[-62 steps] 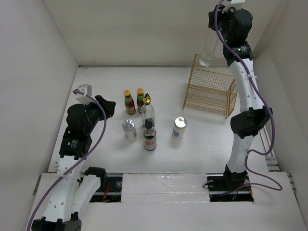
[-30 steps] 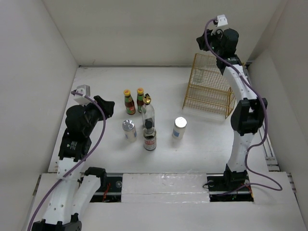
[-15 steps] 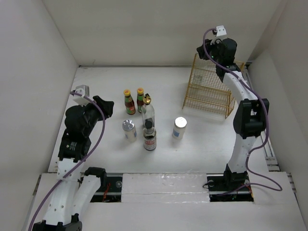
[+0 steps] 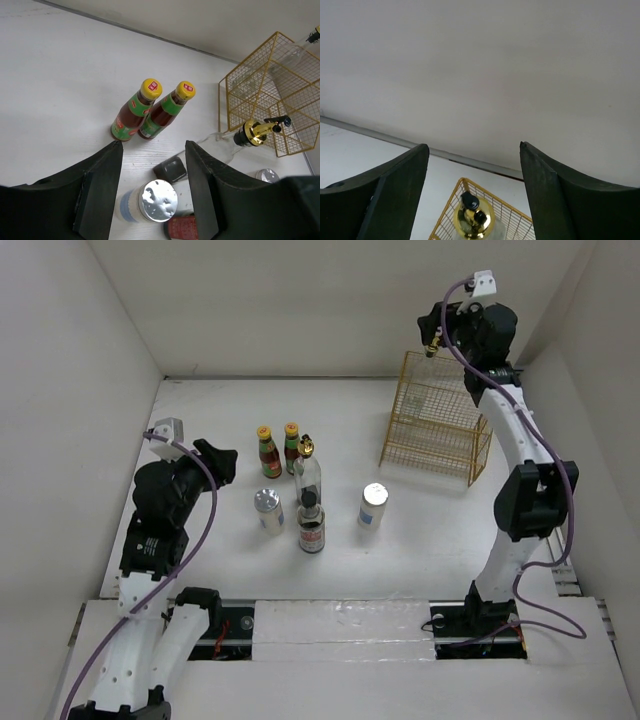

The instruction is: Organize the condiment bottles

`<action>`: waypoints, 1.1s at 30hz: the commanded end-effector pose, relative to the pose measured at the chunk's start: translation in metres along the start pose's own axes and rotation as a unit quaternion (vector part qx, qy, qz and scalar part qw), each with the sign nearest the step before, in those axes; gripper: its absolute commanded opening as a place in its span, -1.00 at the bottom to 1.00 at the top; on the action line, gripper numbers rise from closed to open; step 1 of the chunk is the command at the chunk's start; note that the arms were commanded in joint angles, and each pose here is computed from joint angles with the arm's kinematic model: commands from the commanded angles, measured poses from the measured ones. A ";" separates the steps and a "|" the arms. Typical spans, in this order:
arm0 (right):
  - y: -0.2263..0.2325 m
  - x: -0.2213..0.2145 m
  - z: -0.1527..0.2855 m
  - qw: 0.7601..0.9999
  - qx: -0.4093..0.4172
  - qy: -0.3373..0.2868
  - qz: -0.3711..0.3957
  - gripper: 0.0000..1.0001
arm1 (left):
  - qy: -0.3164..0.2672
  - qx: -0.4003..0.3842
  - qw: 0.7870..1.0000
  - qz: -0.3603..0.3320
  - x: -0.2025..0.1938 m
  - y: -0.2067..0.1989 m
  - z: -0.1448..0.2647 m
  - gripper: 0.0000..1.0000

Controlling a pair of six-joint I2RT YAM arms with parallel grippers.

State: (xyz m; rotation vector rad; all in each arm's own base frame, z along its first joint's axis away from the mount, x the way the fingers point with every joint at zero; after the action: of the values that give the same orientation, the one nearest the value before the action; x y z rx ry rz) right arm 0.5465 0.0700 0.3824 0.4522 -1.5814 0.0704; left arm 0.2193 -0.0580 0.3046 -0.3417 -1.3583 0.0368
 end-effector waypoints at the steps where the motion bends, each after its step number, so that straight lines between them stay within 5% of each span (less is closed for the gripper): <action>1: 0.021 0.072 0.031 0.998 0.003 -0.062 0.016 0.60 | -0.022 0.007 1.000 0.003 0.006 0.002 0.001 -0.02; 3: 0.035 0.077 0.043 0.998 0.013 -0.065 0.016 0.50 | -0.029 0.011 0.999 0.008 0.009 0.002 0.004 -0.02; 4: 0.050 0.079 0.056 0.997 0.027 -0.065 0.016 -0.10 | -0.030 0.015 0.999 0.012 0.009 0.003 0.004 -0.02; 5: 0.064 0.076 0.062 0.997 0.050 -0.059 0.021 -0.46 | -0.036 0.013 0.999 0.012 0.011 0.002 0.006 -0.02; 7: 0.108 0.057 0.080 0.994 0.101 -0.031 0.031 -0.90 | -0.043 0.017 0.999 0.011 0.013 0.002 0.009 -0.09; 12: 0.201 -0.012 0.127 0.975 0.218 0.040 0.017 -1.00 | -0.044 0.023 0.999 0.012 0.013 0.004 0.011 -0.48; 17: 0.251 -0.061 0.184 0.950 0.302 0.079 0.030 -0.51 | -0.040 0.024 0.999 0.012 0.011 0.004 0.012 -0.51; 22: 0.280 -0.089 0.246 0.915 0.389 0.099 0.030 0.33 | -0.040 0.024 0.999 0.012 0.011 0.004 0.012 -0.40; 28: 0.322 -0.114 0.290 0.875 0.466 0.126 0.034 0.81 | -0.040 0.024 0.999 0.012 0.011 0.004 0.012 -0.35; 33: 0.340 -0.139 0.286 0.868 0.470 0.157 0.043 0.87 | -0.045 0.024 0.999 0.012 0.013 0.004 0.011 -0.32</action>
State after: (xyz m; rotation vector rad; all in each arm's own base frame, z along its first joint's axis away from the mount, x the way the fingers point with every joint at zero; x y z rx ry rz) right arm 0.1594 0.3143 0.3026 1.0682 -1.1179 0.9602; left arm 0.2097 -0.0504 0.3138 -0.3200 -1.4089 0.0978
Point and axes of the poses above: each gripper's point midway between its finger pads, its own z axis back along the fingers, its own y axis along the line the jaws close on, x = y × z, the point moved 5 cm from there along z, back along the fingers, and after that the axes turned 11 degrees about -z, right-handed, at the moved point
